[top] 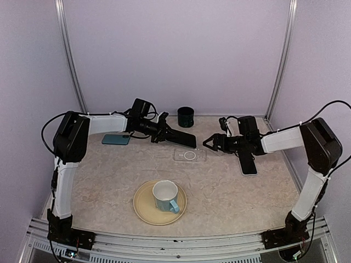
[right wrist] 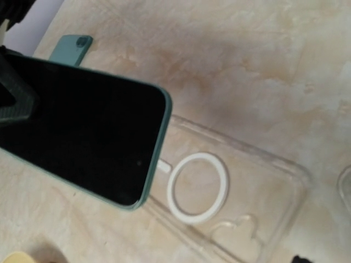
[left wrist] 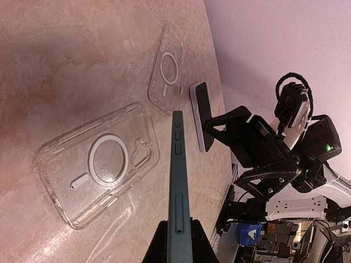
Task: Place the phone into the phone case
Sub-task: Install the phone on the phone case.
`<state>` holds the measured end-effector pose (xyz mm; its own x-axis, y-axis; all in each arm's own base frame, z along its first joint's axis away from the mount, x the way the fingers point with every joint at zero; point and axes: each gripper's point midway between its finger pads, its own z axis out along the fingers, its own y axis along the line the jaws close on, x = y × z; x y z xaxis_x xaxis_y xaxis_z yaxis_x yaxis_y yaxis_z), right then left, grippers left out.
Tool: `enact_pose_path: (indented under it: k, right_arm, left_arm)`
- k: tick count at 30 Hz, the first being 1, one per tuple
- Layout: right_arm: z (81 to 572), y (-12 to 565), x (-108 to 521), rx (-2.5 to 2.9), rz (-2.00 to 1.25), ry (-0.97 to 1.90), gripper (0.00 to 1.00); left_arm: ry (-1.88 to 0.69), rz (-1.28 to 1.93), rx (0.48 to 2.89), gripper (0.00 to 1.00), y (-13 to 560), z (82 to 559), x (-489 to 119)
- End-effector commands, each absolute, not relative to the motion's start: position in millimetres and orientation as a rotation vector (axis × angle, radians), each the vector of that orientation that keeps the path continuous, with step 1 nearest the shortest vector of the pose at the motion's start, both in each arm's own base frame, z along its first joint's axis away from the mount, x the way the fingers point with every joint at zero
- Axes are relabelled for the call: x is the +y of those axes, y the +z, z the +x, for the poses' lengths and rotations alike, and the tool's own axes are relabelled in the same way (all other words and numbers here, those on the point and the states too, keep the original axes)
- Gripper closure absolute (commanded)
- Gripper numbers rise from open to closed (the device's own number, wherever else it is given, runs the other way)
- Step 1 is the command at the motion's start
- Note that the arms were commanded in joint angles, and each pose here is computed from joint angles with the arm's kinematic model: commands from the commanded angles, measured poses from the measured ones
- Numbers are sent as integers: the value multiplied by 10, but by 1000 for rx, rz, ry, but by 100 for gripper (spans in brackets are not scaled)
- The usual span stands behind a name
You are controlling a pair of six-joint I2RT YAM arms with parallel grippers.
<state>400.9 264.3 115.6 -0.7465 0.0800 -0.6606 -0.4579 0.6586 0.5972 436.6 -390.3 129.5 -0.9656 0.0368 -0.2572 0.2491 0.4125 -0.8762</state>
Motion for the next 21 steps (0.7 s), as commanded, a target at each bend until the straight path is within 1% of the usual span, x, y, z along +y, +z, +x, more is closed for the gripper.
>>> enact_pose_path:
  k: [1, 21]
  right_arm:
    - [4121, 1052, 2734, 2219, -322, 1024, 10]
    - [4171, 684, 3029, 2321, -367, 967, 9]
  left_arm:
    - [-1633, 289, 2441, 100, 1421, 4432, -3958]
    - [-1690, 241, 2522, 100, 1124, 4480, -4027]
